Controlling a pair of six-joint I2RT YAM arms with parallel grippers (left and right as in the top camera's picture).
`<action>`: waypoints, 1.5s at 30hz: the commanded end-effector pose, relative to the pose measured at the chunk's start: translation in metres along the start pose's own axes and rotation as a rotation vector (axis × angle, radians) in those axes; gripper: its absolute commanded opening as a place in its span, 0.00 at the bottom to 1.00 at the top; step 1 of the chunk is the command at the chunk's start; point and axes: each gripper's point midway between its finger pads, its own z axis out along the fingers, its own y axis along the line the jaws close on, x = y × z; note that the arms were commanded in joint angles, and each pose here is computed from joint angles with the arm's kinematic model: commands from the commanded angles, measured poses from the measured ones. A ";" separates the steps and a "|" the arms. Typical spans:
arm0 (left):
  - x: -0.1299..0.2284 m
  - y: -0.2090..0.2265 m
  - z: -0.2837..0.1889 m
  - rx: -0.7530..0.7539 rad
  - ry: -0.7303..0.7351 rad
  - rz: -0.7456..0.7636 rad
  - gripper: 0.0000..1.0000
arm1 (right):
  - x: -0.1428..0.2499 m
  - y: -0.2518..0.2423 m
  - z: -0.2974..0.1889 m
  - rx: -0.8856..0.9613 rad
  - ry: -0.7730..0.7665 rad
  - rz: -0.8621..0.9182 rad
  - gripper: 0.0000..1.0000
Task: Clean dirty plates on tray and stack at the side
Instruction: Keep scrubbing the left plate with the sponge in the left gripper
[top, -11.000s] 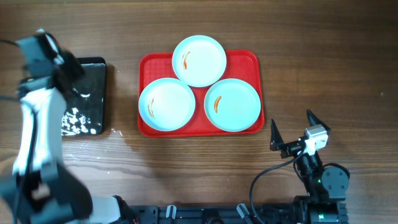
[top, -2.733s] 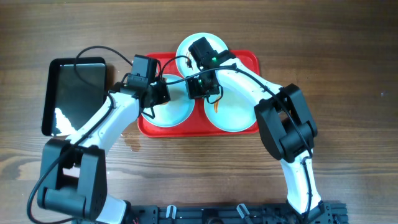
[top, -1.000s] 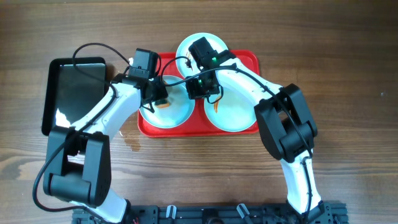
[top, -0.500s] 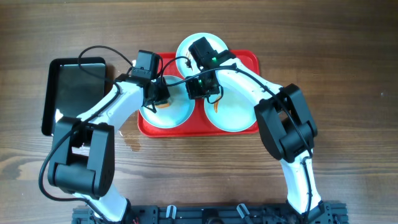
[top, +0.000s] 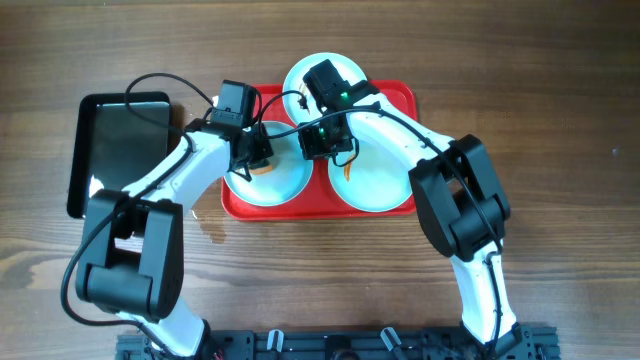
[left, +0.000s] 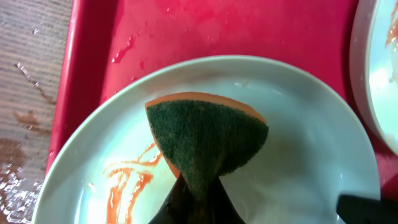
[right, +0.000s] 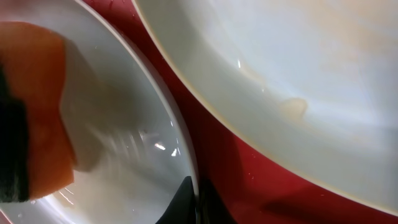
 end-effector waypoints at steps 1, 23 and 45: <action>0.007 0.004 -0.010 -0.001 0.022 -0.005 0.04 | 0.009 0.004 0.010 -0.022 0.031 -0.022 0.04; 0.049 -0.002 0.022 -0.117 0.088 0.110 0.04 | 0.010 0.004 0.010 -0.019 0.037 -0.021 0.04; -0.002 0.084 -0.007 -0.585 -0.056 0.117 0.04 | 0.010 0.001 0.010 -0.007 0.037 -0.020 0.04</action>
